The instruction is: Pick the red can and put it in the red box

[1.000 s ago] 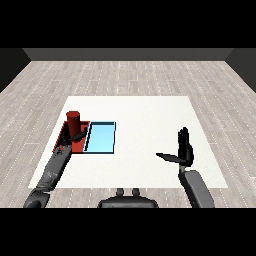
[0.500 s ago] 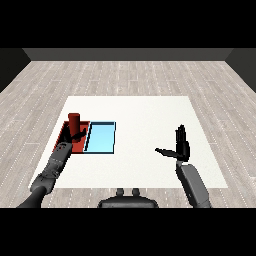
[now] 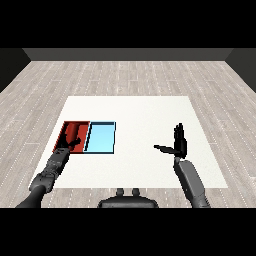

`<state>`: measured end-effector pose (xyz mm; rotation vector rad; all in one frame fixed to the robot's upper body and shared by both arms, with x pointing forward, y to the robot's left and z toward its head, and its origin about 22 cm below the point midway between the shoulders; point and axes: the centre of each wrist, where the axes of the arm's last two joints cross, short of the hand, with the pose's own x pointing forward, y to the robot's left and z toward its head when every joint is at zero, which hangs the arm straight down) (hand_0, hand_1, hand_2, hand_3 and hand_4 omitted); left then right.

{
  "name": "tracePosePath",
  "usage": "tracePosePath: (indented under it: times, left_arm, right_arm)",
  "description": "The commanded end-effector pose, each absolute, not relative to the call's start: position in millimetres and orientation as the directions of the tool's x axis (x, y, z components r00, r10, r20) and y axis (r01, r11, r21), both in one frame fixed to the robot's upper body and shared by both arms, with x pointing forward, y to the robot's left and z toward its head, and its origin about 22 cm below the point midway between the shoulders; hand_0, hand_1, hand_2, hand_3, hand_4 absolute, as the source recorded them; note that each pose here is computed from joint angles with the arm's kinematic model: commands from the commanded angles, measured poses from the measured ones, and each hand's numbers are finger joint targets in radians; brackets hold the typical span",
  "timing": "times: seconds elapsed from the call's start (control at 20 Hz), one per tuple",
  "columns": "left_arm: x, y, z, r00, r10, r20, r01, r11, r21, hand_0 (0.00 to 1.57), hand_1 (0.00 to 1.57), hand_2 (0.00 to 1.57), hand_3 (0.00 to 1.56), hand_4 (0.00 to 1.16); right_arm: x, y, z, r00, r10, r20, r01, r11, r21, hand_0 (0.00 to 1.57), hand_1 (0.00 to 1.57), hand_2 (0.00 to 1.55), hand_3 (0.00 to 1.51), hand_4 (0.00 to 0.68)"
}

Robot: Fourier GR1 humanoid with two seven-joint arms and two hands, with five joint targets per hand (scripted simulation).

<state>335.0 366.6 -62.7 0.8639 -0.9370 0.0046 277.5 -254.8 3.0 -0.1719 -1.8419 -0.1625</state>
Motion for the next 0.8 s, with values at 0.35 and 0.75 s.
tracePosePath:
  times: [0.35, 0.75]
  left_arm:
    - [330.1, 378.7, -61.3, 0.691, -0.338, 0.638, -0.26, 0.708, 0.657, 0.0, 0.0, 0.0, 0.0, 0.0]
    - [361.3, 383.7, -17.4, 0.342, -0.321, 0.883, -0.458, 0.764, 0.455, 0.0, 0.0, 0.0, 0.0, 0.0]
  right_arm:
    - [273.7, -256.0, -1.4, -0.307, 0.013, 0.952, 0.201, 0.978, 0.051, 0.0, 0.0, 0.0, 0.0, 0.0]
    - [270.7, -264.2, -2.1, -0.326, -0.016, 0.945, 0.178, 0.981, 0.078, 0.0, 0.0, 0.0, 0.0, 0.0]
